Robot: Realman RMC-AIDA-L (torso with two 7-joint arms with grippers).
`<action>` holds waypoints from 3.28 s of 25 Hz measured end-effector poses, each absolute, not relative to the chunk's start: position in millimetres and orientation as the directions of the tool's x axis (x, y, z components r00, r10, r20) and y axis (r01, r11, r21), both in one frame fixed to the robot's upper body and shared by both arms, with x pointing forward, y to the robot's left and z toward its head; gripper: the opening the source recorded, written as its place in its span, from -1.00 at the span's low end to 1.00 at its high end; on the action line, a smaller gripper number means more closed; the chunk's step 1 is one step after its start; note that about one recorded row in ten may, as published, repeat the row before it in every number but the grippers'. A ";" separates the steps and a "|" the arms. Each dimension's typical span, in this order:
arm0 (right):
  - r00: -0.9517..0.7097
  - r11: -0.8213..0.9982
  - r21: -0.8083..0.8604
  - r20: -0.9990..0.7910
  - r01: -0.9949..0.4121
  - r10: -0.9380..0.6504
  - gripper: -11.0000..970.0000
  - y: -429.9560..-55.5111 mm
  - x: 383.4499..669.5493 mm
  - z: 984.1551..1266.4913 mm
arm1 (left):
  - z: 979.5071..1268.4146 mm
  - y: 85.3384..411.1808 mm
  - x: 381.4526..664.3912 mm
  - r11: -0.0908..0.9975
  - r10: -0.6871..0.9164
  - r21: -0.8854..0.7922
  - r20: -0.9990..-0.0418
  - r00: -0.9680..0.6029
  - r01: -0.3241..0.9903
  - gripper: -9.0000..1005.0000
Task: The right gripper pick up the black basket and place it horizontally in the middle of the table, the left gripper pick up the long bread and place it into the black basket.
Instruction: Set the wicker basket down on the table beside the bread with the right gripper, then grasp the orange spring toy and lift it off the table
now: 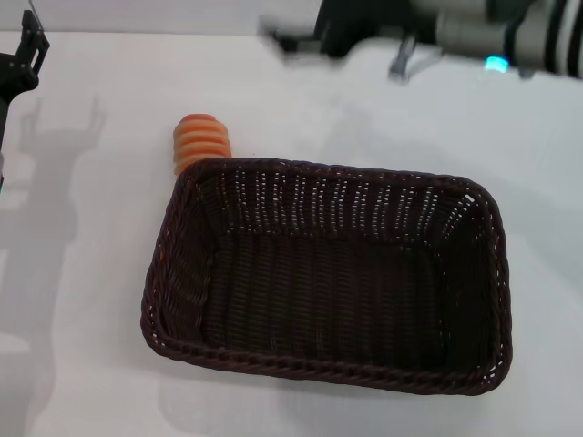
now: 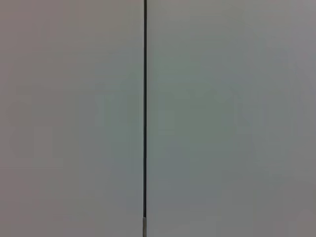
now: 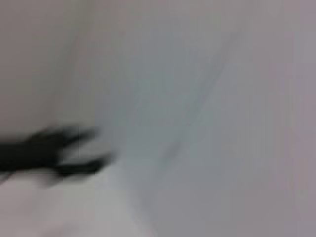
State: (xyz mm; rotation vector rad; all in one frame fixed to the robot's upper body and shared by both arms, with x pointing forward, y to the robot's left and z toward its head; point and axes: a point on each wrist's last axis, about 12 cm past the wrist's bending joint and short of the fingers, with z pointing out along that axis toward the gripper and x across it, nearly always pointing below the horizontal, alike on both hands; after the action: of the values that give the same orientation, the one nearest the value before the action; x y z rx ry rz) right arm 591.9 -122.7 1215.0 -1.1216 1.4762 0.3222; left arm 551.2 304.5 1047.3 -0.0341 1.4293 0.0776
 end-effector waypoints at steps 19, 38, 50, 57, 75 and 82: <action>0.269 0.986 0.071 -0.963 0.151 0.029 0.63 -254.1 514.6 1098.1 | 1101.1 270.9 603.9 0.985 0.041 0.012 -0.986 -0.162 0.173 0.68; 0.153 0.973 0.062 -0.988 0.224 0.028 0.63 -269.3 482.3 1065.0 | 1148.1 215.1 619.8 0.966 0.165 -0.048 -0.648 -0.744 0.256 0.68; 0.160 0.976 0.051 -0.987 0.212 0.016 0.63 -267.7 481.6 1066.6 | 1119.3 202.6 629.8 0.965 0.190 -0.048 -0.555 -0.810 0.259 0.68; 0.165 0.978 0.041 -0.986 0.203 0.007 0.63 -266.6 483.5 1067.9 | 1112.2 195.2 629.1 0.956 0.202 -0.072 -0.538 -0.818 0.284 0.68; 0.173 0.979 0.036 -0.985 0.203 0.001 0.63 -266.1 481.2 1068.7 | 1163.8 187.2 616.2 0.756 0.367 -0.055 -0.789 -0.492 0.652 0.07; 0.180 0.981 0.031 -0.984 0.192 -0.004 0.63 -263.6 481.3 1069.8 | 1199.4 214.2 610.8 0.461 0.280 -0.101 -0.926 -0.253 0.881 0.00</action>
State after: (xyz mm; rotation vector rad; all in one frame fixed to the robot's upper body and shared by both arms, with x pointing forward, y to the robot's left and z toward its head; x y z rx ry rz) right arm 481.3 -263.6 1069.8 0.1600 1.3847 -0.1395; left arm 610.8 214.2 1199.4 0.9920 1.7744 -0.8050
